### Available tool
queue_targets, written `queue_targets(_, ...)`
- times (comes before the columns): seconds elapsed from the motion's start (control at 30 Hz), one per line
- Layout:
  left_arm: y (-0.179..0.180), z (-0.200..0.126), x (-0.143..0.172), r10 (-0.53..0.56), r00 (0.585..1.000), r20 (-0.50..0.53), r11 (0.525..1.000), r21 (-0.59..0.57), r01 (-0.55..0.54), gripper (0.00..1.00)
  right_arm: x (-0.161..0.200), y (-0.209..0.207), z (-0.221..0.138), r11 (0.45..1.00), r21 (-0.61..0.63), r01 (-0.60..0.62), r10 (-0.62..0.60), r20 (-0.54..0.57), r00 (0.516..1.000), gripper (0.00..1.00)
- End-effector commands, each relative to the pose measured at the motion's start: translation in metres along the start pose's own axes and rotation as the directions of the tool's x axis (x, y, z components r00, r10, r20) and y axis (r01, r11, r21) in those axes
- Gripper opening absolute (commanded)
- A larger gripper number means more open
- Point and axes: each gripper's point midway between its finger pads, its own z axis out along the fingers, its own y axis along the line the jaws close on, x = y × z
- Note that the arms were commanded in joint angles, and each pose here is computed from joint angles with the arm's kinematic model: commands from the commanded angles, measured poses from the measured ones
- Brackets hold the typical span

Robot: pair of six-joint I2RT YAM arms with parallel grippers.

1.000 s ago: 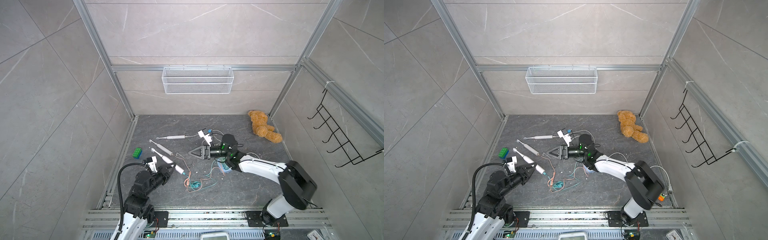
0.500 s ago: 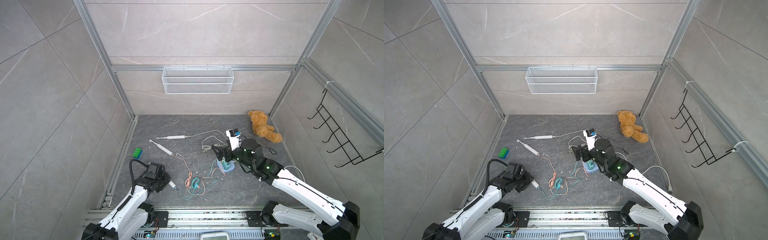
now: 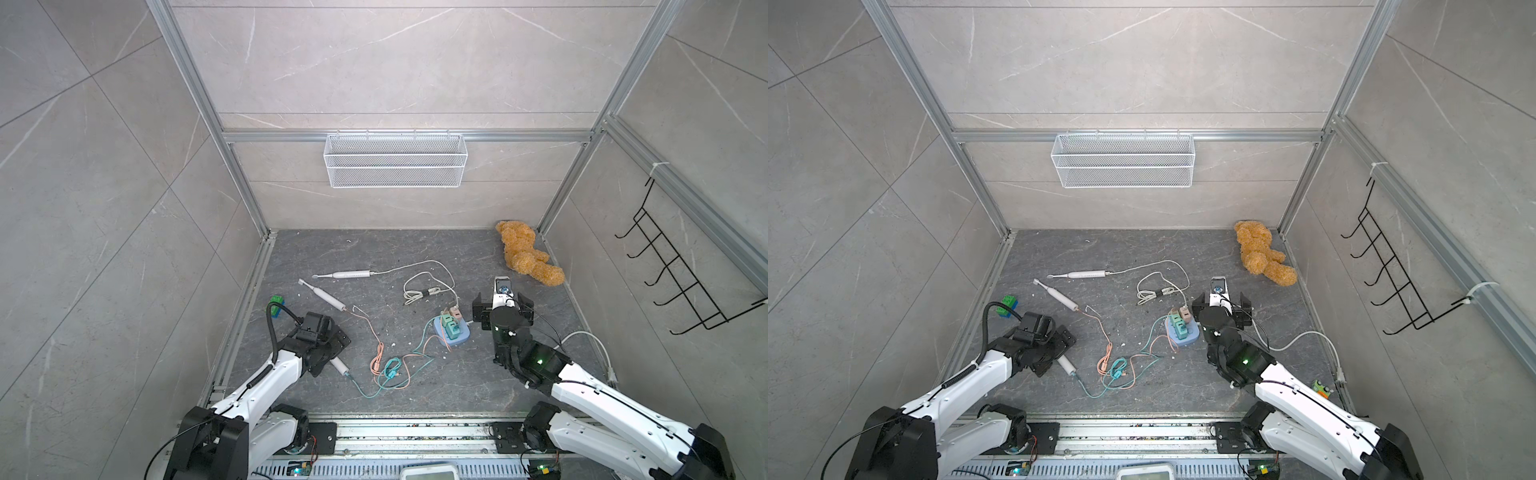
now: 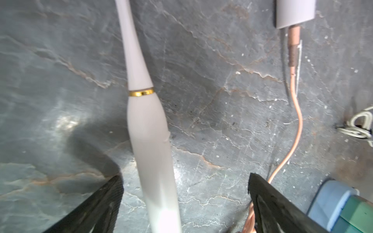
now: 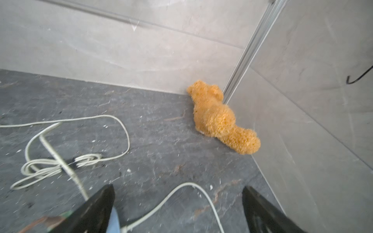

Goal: Charge the electric toothbrush
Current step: Place the electric toothbrush at the center of the board, then reset both arms

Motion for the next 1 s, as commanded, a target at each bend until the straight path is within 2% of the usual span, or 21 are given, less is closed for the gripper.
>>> queue_targets(0.0,0.006,-0.017,-0.01,0.015,0.999,0.037,0.998,-0.064,-0.013,1.0,-0.012,-0.039,0.01,0.98,0.141,-0.143,0.12,0.159,0.98,1.0)
queue_targets(0.1,-0.007,-0.047,-0.038,0.033,0.982,0.188,0.999,-0.032,-0.027,1.0,0.013,-0.03,0.042,0.994,0.105,-0.028,0.019,0.083,0.996,1.0)
queue_targets(0.2,-0.009,-0.08,-0.075,0.124,0.92,0.373,0.991,-0.099,-0.093,0.99,0.041,-0.037,0.072,0.985,0.124,-0.119,0.114,0.049,0.992,1.0)
queue_targets(0.27,-0.002,-0.103,-0.098,0.197,0.86,0.47,0.971,-0.212,-0.107,1.0,0.055,-0.027,0.09,0.993,0.088,-0.083,0.082,0.012,0.997,1.0)
queue_targets(0.33,-0.013,-0.113,-0.11,0.283,0.813,0.509,0.954,-0.235,-0.186,1.0,0.077,-0.033,0.102,0.983,0.117,-0.138,0.139,0.001,0.99,1.0)
queue_targets(0.4,-0.02,-0.118,-0.123,0.395,0.73,0.558,0.917,-0.284,-0.279,1.0,0.083,-0.03,0.11,0.986,0.064,-0.153,0.151,0.03,0.988,1.0)
queue_targets(0.43,-0.02,-0.115,-0.13,0.452,0.671,0.587,0.892,-0.322,-0.318,1.0,0.091,-0.028,0.114,0.988,0.049,-0.147,0.148,-0.009,0.989,1.0)
queue_targets(0.5,-0.003,-0.113,-0.14,0.415,0.633,0.653,0.909,-0.324,-0.261,1.0,0.104,-0.028,0.129,0.978,-0.027,-0.209,0.203,-0.136,0.97,1.0)
queue_targets(0.53,-0.008,-0.111,-0.142,0.434,0.595,0.677,0.9,-0.293,-0.322,1.0,0.106,-0.026,0.133,0.964,-0.1,-0.246,0.234,-0.115,0.965,1.0)
queue_targets(0.57,-0.008,-0.111,-0.146,0.432,0.554,0.711,0.898,-0.282,-0.339,1.0,0.104,-0.025,0.13,0.958,-0.137,-0.253,0.247,-0.059,0.967,1.0)
queue_targets(0.6,-0.004,-0.108,-0.149,0.423,0.535,0.732,0.901,-0.277,-0.333,1.0,0.105,-0.025,0.13,0.959,-0.133,-0.25,0.241,-0.075,0.968,1.0)
queue_targets(0.63,0.001,-0.099,-0.154,0.413,0.542,0.732,0.905,-0.263,-0.334,1.0,0.108,-0.025,0.13,0.96,-0.131,-0.246,0.233,-0.109,0.966,1.0)
queue_targets(0.7,0.016,-0.077,-0.165,0.372,0.6,0.708,0.925,-0.232,-0.3,1.0,0.105,-0.025,0.13,0.961,-0.129,-0.244,0.237,-0.072,0.969,1.0)
queue_targets(0.73,0.015,-0.07,-0.172,0.355,0.599,0.717,0.93,-0.206,-0.305,1.0,0.104,-0.024,0.129,0.962,-0.128,-0.24,0.232,-0.072,0.97,1.0)
queue_targets(0.8,0.005,-0.067,-0.177,0.426,0.514,0.744,0.891,-0.248,-0.38,1.0,0.105,-0.021,0.13,0.965,-0.133,-0.225,0.214,-0.089,0.973,1.0)
queue_targets(0.83,0.007,-0.061,-0.179,0.418,0.512,0.751,0.896,-0.245,-0.371,1.0,0.104,-0.021,0.13,0.966,-0.134,-0.223,0.214,-0.08,0.974,1.0)
queue_targets(0.87,0.007,-0.051,-0.181,0.452,0.509,0.732,0.88,-0.274,-0.387,0.99,0.104,-0.02,0.129,0.966,-0.137,-0.219,0.209,-0.08,0.975,1.0)
queue_targets(0.93,-0.005,-0.05,-0.187,0.446,0.469,0.762,0.874,-0.256,-0.413,1.0,0.104,-0.018,0.13,0.966,-0.142,-0.217,0.206,-0.085,0.975,1.0)
queue_targets(0.97,-0.015,-0.045,-0.188,0.482,0.444,0.756,0.846,-0.27,-0.46,1.0,0.104,-0.018,0.13,0.966,-0.143,-0.216,0.205,-0.087,0.975,1.0)
